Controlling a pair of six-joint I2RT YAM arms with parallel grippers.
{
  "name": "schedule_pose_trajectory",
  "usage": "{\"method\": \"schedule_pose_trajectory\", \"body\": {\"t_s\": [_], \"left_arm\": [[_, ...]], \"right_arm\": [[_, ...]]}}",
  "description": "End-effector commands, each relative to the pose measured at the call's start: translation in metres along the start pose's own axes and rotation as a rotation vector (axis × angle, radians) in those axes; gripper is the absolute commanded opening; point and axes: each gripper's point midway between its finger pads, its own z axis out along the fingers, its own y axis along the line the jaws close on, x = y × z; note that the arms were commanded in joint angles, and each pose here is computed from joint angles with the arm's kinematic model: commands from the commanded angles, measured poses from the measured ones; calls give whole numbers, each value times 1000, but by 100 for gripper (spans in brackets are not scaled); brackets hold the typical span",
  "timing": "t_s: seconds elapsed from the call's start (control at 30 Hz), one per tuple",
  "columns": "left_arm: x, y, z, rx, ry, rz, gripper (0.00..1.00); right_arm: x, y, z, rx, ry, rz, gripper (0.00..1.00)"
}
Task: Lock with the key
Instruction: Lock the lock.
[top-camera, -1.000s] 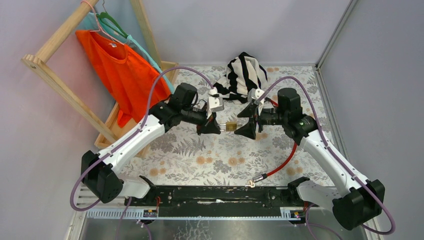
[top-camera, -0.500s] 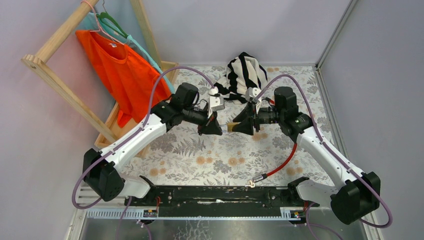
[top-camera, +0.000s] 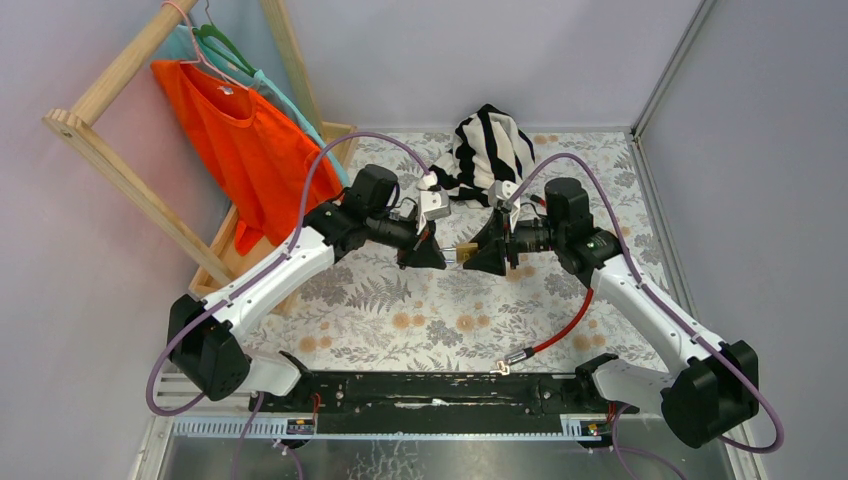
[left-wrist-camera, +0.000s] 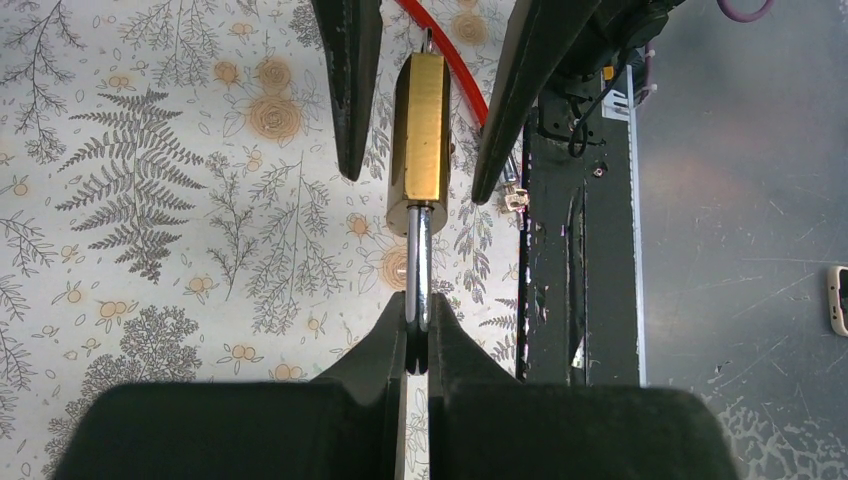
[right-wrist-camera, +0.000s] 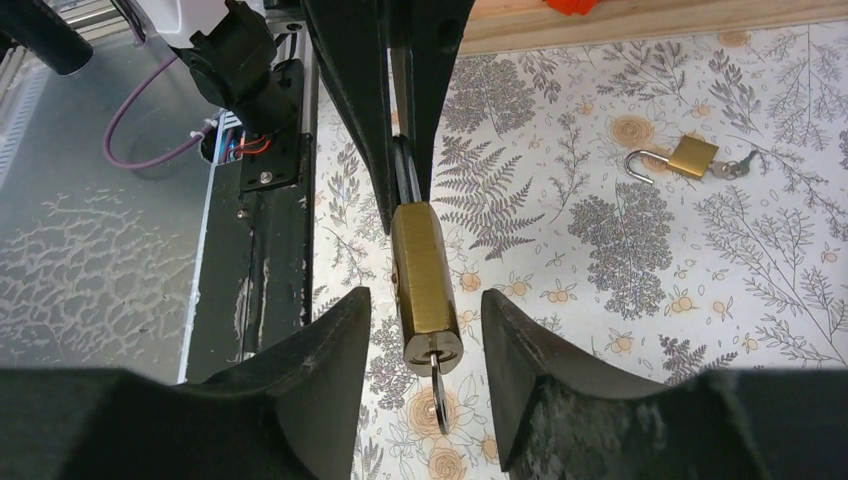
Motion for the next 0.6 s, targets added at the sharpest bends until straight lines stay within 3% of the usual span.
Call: {"method": "schedule_pose_trajectory", "body": {"t_s": [0.0, 0.17, 0.43, 0.57], "left_arm": [[-25, -1, -1, 14, -80, 80, 0], [-23, 1, 1, 13, -78, 71, 0], [-22, 6, 7, 17, -82, 42, 0], [-24, 3, 10, 47, -99, 7, 0]], "right_arm": [[-14, 5, 0, -23, -35, -59, 49], [-18, 7, 2, -47, -51, -34, 35], [-21, 11, 6, -82, -73, 11, 1], [-21, 8, 7, -64, -80, 8, 0]]}}
